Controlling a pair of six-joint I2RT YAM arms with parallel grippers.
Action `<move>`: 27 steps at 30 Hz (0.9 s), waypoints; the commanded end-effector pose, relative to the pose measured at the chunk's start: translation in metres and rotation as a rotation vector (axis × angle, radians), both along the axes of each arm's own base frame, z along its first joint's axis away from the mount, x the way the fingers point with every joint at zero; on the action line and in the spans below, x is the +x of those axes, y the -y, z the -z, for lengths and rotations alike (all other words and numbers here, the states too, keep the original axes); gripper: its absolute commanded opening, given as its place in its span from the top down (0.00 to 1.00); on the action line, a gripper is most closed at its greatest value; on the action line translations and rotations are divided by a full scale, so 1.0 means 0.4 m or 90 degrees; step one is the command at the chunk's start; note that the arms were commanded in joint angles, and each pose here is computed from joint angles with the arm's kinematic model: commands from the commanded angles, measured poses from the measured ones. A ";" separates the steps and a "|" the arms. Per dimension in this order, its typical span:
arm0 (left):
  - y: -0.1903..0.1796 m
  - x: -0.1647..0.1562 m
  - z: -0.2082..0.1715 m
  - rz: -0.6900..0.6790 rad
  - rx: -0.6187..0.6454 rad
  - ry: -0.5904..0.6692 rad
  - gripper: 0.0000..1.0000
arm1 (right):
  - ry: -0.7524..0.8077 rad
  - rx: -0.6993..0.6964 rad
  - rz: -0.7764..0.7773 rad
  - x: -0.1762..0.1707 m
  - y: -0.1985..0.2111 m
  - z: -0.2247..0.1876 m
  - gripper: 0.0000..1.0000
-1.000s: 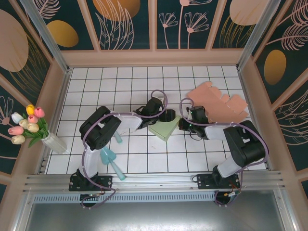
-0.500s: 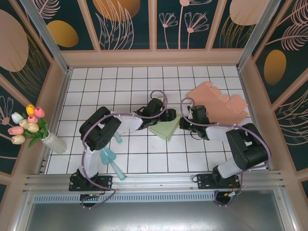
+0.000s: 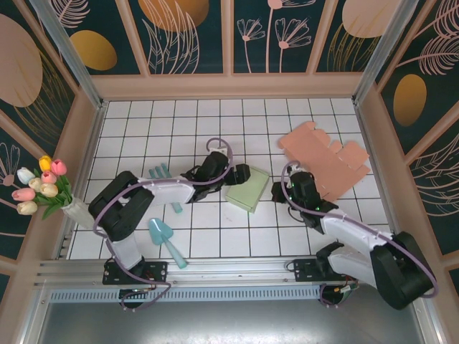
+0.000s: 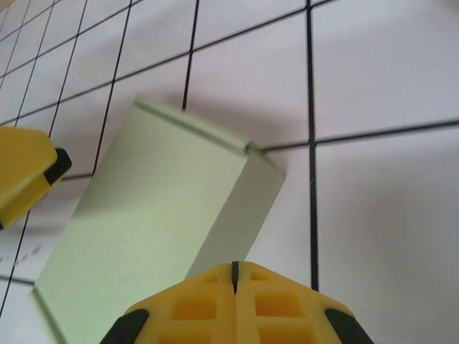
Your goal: Fold the paper box
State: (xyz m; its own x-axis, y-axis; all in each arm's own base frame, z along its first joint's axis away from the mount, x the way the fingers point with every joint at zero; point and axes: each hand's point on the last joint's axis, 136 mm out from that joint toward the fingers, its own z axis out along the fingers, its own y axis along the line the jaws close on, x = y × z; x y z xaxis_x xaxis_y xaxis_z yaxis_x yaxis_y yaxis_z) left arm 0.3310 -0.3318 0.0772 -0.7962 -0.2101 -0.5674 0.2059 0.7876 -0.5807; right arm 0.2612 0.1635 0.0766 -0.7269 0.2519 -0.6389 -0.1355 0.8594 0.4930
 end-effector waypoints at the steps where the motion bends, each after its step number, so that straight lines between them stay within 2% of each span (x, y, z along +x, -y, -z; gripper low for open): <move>1: -0.043 -0.022 0.027 -0.018 0.006 -0.005 0.15 | -0.027 0.002 0.003 -0.053 -0.005 0.044 1.00; 8: -0.042 -0.081 0.048 0.005 -0.039 -0.023 0.16 | -0.043 0.028 -0.054 -0.119 -0.072 0.089 1.00; 15: -0.002 -0.111 0.046 0.018 -0.048 -0.021 0.16 | -0.050 0.031 -0.072 -0.121 -0.107 0.108 1.00; 20: 0.021 -0.134 0.071 0.023 -0.056 -0.039 0.16 | -0.045 0.063 -0.092 -0.114 -0.150 0.092 1.00; 27: 0.060 -0.181 0.062 0.023 -0.118 -0.060 0.17 | -0.029 0.145 -0.133 -0.115 -0.244 0.029 1.00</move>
State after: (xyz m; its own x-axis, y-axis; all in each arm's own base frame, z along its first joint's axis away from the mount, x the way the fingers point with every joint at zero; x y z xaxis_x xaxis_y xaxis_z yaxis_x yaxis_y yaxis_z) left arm 0.2734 -0.3396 0.0498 -0.8303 -0.2521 -0.4971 0.1768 0.7266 -0.6639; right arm 0.2012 0.2271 0.0218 -0.8407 0.1576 -0.5180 -0.2065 0.7911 0.5758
